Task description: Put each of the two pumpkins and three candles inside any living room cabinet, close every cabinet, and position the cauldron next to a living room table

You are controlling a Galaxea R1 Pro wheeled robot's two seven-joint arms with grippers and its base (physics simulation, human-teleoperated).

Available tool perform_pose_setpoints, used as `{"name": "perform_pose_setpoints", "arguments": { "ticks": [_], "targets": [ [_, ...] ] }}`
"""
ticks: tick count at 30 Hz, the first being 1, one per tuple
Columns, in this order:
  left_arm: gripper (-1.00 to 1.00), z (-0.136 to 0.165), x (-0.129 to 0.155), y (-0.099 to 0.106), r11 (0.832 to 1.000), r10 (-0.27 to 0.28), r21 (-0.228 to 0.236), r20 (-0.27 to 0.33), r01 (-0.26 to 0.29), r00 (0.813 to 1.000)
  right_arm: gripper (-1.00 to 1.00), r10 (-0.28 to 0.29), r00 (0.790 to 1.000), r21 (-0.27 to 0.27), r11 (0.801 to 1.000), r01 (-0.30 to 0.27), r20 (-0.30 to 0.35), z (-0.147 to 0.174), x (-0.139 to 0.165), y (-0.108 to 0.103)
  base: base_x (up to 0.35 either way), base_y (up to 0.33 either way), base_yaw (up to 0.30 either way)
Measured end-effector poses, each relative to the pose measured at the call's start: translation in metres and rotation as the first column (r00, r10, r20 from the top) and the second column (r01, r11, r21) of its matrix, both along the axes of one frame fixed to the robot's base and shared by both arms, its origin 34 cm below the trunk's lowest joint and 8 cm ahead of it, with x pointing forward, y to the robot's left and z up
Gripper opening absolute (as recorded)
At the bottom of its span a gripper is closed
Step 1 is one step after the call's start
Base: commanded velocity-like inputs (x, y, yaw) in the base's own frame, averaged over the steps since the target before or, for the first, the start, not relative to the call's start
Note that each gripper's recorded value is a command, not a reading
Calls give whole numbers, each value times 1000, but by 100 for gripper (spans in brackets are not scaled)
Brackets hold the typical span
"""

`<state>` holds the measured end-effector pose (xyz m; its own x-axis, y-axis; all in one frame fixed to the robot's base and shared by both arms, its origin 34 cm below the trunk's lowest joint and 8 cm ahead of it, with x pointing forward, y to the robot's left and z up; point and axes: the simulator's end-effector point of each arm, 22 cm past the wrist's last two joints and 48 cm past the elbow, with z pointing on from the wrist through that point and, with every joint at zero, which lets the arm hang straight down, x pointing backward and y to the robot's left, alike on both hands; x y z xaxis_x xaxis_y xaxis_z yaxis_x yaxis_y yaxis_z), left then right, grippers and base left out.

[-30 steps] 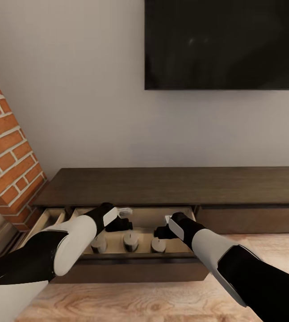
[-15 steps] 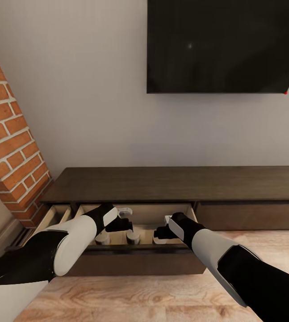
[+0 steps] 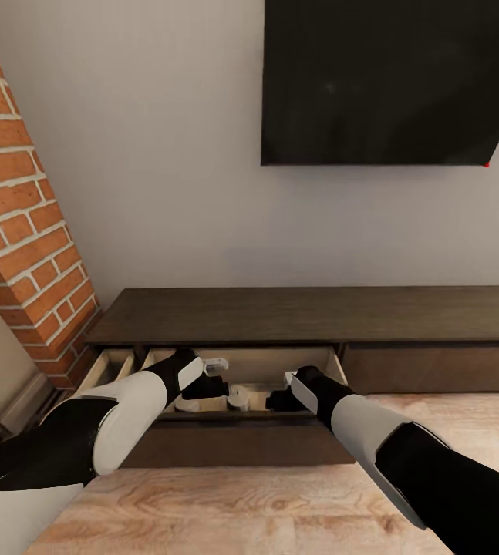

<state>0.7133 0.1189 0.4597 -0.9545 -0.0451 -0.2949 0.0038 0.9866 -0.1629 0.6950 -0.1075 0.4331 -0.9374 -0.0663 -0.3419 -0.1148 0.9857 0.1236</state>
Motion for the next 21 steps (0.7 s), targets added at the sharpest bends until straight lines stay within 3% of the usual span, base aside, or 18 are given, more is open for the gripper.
{"name": "perform_pose_setpoints", "arguments": {
  "ticks": [9, 21],
  "targets": [
    [100, 9, 2, 0, 1000, 0, 0, 14, 0, 1000, 100, 0, 1000, -1, 1000, 0, 14, 8, 2, 0, -222, 183, 0],
    [100, 21, 5, 0, 1000, 1, 0, 39, -1, 999, 100, -1, 999, 0, 1000, 1, 33, 20, 5, 0, -157, 13, 0]
  ]
}}
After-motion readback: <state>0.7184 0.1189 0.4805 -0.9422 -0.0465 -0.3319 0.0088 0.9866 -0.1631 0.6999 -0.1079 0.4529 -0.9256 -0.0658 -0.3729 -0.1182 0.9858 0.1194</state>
